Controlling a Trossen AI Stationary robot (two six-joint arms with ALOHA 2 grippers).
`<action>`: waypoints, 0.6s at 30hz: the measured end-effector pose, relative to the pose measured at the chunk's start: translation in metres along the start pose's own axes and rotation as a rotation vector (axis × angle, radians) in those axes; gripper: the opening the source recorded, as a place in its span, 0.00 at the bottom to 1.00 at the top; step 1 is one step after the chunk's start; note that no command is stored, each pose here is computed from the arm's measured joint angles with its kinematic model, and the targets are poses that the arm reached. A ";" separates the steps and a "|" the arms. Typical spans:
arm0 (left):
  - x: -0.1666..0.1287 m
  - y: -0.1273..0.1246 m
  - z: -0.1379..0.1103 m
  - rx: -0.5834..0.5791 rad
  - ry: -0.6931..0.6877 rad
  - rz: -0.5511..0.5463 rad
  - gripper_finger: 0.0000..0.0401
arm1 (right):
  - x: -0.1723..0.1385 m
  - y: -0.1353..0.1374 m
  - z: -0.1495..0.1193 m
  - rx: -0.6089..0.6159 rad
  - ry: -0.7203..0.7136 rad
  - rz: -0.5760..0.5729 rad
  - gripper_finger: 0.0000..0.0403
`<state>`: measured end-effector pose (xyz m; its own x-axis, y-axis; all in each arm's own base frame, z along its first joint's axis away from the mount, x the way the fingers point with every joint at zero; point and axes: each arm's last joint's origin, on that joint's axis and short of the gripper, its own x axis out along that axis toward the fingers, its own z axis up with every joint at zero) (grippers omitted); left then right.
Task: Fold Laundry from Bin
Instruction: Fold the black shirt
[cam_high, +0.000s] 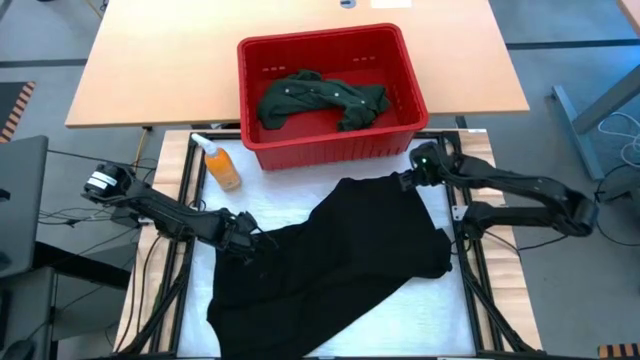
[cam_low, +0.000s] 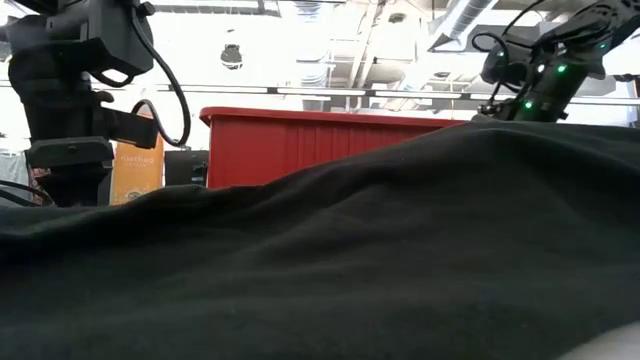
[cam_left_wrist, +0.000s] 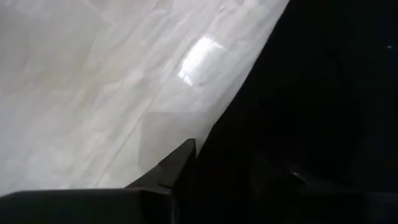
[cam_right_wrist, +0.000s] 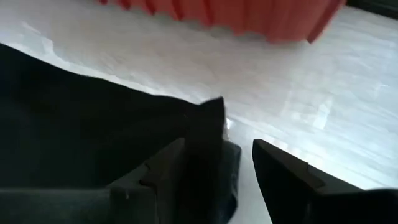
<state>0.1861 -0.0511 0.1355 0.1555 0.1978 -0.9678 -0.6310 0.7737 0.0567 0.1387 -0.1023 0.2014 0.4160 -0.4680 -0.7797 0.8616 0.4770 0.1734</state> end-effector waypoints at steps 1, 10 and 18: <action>0.000 0.000 0.000 0.000 0.001 -0.002 0.28 | 0.001 0.001 0.001 0.000 -0.003 0.019 0.53; 0.001 -0.001 -0.001 -0.017 0.022 -0.014 0.02 | 0.015 0.004 -0.002 -0.108 0.093 0.045 0.33; -0.005 -0.003 0.001 0.055 -0.002 0.022 0.00 | -0.010 0.005 0.007 -0.149 -0.098 0.129 0.07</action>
<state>0.1878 -0.0539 0.1404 0.1438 0.2158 -0.9658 -0.5918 0.8010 0.0909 0.1412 -0.1007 0.2146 0.5528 -0.4622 -0.6934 0.7499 0.6388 0.1720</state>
